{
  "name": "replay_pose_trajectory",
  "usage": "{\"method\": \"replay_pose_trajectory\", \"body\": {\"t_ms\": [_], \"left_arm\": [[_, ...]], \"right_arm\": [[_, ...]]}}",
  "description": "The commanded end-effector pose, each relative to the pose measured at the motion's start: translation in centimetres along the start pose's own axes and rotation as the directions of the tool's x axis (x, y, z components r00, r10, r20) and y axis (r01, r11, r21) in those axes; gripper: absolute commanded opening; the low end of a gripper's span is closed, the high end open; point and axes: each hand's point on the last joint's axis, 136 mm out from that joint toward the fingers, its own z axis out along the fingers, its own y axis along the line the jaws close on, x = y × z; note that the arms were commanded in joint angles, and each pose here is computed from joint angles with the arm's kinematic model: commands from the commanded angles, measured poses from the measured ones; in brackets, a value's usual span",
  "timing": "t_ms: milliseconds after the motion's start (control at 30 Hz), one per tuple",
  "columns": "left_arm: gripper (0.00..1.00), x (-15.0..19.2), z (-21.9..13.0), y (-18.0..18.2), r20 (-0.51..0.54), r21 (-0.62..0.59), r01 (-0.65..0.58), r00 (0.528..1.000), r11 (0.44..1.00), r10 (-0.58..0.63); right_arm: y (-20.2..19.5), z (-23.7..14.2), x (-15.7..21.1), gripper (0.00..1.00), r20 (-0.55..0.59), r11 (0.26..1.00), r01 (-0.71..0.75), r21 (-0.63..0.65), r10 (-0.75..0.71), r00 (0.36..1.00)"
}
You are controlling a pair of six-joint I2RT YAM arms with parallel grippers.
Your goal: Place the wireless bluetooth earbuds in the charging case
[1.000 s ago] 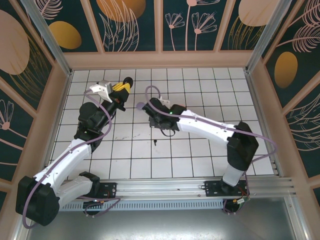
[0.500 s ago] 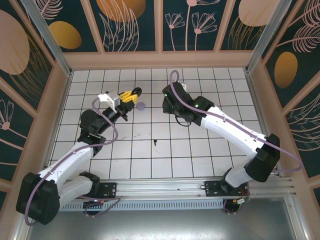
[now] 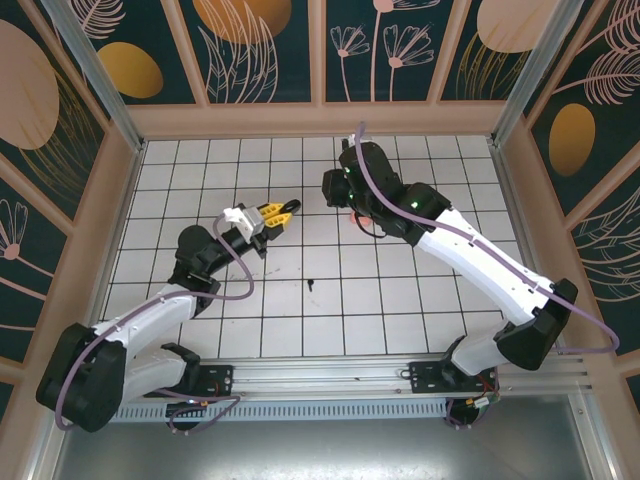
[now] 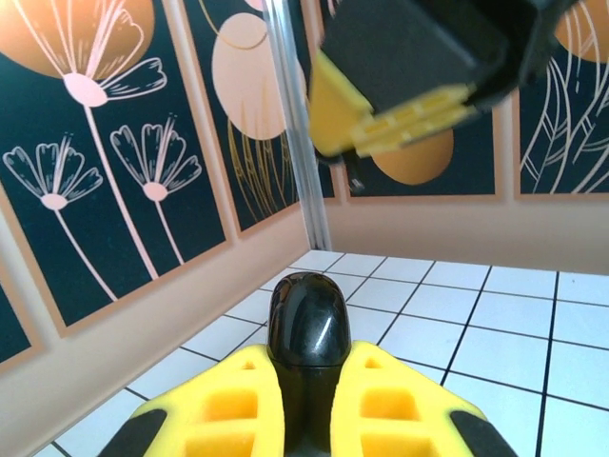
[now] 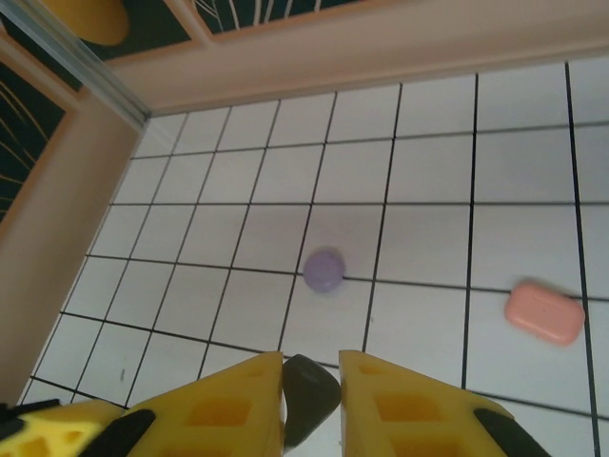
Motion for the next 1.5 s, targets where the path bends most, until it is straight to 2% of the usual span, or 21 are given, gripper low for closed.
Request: {"method": "replay_pose_trajectory", "body": {"t_ms": [0, 133, 233, 400, 533, 700, 800, 867, 933, 1233, 1467], "left_arm": [[0.00, -1.5, 0.3, -0.6, 0.066, 0.029, -0.079, 0.995, 0.996, 0.077], [0.00, -2.0, 0.8, -0.5, 0.079, 0.037, -0.048, 0.996, 0.998, 0.045], [0.00, -2.2, 1.1, 0.5, 0.073, -0.001, 0.032, 0.997, 1.000, -0.031], [0.00, -1.0, 1.2, 3.1, 0.055, -0.142, 0.242, 0.970, 0.960, -0.236], [0.00, 0.2, 0.8, 4.3, 0.038, -0.228, 0.338, 0.940, 0.913, -0.339], [0.00, 0.4, -0.3, 5.8, 0.054, -0.334, 0.346, 0.936, 0.877, -0.348], [0.00, 0.2, -1.2, 7.6, 0.101, -0.431, 0.403, 0.911, 0.807, -0.400], [0.00, 0.1, -1.1, 8.5, 0.083, -0.471, 0.423, 0.895, 0.774, -0.439], [0.00, -0.1, -1.0, 8.9, 0.073, -0.480, 0.429, 0.889, 0.765, -0.453], [0.00, -3.5, -2.3, 12.7, 0.232, -0.527, 0.542, 0.832, 0.654, -0.503], [0.00, -4.8, -1.6, 13.2, 0.237, -0.517, 0.561, 0.820, 0.647, -0.522]], "right_arm": [[1.5, -2.1, -2.7, 0.20, 0.076, 0.997, 0.025, -0.068, -0.020, 0.997], [1.3, -2.1, -2.8, 0.20, 0.080, 0.998, 0.020, -0.064, -0.015, 0.997], [0.4, -1.4, -1.5, 0.20, 0.060, 0.999, 0.016, -0.036, -0.014, 0.998], [-2.0, 1.1, 3.5, 0.21, -0.034, 1.000, -0.016, 0.016, 0.016, 0.999], [-4.0, 3.0, 9.1, 0.21, -0.139, 0.998, -0.055, 0.029, 0.059, 0.989], [-4.7, 5.1, 16.0, 0.20, -0.289, 0.998, -0.056, 0.020, 0.059, 0.956], [-3.8, 6.2, 19.0, 0.20, -0.356, 1.000, -0.015, -0.001, 0.014, 0.934], [-2.8, 7.0, 20.6, 0.20, -0.396, 1.000, 0.011, -0.023, -0.019, 0.918], [-2.0, 7.8, 21.9, 0.20, -0.430, 0.999, 0.035, -0.038, -0.048, 0.902], [0.0, 11.6, 27.0, 0.20, -0.553, 0.987, 0.145, -0.063, -0.155, 0.819], [0.5, 13.3, 29.5, 0.20, -0.616, 0.983, 0.170, -0.066, -0.174, 0.769]]}}
